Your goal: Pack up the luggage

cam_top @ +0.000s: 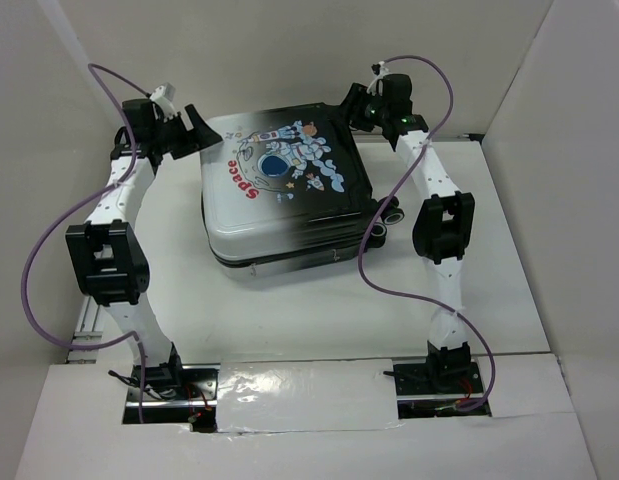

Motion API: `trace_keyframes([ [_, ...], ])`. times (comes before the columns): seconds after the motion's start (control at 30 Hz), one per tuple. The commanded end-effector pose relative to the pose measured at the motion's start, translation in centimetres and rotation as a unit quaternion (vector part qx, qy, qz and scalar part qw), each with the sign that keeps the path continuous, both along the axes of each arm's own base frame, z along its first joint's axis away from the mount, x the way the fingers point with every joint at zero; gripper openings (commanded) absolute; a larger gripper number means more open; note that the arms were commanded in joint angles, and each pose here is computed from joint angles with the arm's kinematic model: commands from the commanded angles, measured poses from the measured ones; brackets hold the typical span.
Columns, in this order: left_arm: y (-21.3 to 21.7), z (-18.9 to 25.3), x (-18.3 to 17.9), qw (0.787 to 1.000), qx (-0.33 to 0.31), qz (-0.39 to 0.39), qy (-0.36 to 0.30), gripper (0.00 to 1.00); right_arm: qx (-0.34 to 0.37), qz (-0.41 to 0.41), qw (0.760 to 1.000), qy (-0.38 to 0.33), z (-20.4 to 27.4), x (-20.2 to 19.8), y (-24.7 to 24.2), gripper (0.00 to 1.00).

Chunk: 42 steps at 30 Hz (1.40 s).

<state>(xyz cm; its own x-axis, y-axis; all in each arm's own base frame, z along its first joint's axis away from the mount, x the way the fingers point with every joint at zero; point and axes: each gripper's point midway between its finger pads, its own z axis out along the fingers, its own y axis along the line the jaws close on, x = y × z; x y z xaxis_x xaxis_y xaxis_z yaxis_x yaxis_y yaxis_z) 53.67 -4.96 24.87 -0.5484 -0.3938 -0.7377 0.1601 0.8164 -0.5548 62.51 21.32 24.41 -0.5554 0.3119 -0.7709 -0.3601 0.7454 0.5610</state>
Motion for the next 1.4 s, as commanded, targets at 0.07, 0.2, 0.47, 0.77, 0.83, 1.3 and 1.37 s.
trace_keyframes([
  [0.07,-6.8,10.8,-3.0,0.984,-0.029,-0.116,-0.133,0.9,0.051,0.14,0.984,-0.102,10.3,-6.1,8.4,0.63],
  [0.2,-6.8,12.3,-3.8,0.982,-0.027,-0.117,-0.149,0.9,0.051,0.141,0.981,-0.125,12.7,-7.2,8.5,0.63],
  [0.47,-6.5,12.6,-4.2,0.982,-0.023,-0.107,-0.157,0.9,0.052,0.136,0.979,-0.143,14.7,-8.5,8.9,0.65],
  [0.77,-6.4,8.5,-1.7,0.988,-0.031,-0.1,-0.111,0.9,0.048,0.122,0.982,-0.133,13.3,-7.3,8.5,0.66],
  [0.83,-6.4,7.9,-1.3,0.989,-0.032,-0.1,-0.103,0.9,0.047,0.122,0.983,-0.129,12.8,-7.1,8.5,0.66],
  [1.3,-4.8,4.4,-0.1,0.995,-0.005,-0.068,-0.068,0.91,0.041,0.082,0.99,-0.109,11.2,-4.2,5.5,0.68],
  [1.37,-3.4,5.5,-0.6,0.996,0.002,-0.053,-0.073,0.91,0.036,0.047,0.992,-0.112,12.7,-3.8,2.4,0.7],
])
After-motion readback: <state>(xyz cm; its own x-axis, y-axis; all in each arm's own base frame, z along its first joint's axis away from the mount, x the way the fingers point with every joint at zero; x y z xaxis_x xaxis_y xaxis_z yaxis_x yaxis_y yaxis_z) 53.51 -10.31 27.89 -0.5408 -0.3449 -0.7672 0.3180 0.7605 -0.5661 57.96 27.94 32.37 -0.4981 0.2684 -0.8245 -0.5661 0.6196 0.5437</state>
